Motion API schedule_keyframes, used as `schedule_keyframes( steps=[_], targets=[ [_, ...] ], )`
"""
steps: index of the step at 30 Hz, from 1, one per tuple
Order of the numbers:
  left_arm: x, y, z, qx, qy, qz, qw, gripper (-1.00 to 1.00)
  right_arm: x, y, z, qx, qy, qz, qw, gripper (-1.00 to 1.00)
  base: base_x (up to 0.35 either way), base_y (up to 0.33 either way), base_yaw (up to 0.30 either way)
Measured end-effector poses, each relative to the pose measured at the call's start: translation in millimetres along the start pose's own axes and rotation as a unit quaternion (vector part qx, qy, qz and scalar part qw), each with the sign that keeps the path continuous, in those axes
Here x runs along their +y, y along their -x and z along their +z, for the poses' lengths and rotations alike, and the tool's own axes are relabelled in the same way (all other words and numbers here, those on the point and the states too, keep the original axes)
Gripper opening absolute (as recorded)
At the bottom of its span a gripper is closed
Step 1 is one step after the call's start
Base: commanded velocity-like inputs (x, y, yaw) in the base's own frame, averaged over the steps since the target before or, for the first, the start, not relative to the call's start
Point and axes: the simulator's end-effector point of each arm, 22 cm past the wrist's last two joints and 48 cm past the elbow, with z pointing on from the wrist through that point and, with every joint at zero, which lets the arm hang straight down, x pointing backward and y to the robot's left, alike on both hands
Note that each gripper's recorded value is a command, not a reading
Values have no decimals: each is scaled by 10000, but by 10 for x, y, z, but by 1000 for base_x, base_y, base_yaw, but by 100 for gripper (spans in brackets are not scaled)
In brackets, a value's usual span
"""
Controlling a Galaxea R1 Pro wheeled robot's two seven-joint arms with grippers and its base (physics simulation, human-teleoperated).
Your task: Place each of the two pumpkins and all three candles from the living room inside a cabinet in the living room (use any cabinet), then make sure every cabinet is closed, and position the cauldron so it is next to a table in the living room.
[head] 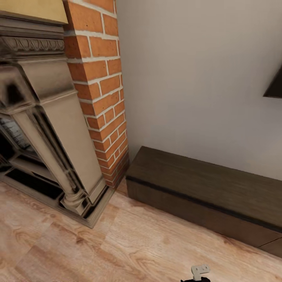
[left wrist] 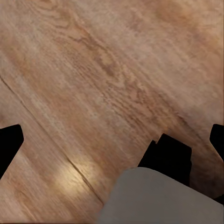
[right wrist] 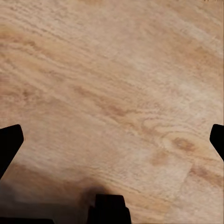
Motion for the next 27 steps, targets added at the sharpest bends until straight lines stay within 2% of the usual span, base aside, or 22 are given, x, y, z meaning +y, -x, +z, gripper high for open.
schedule_keyframes(
  steps=[25, 27],
  targets=[
    [7, 120, -52, -125, -14, -74, 9999, 100, 14, 142, -56, -176, 4, -57, 9998, 100, 0, 0, 171],
    [45, 38, -44, -82, 1, -57, 9999, 100, -15, 158, -60, -194, -16, -48, 9998, 100, 0, 0, 200]
  ],
)
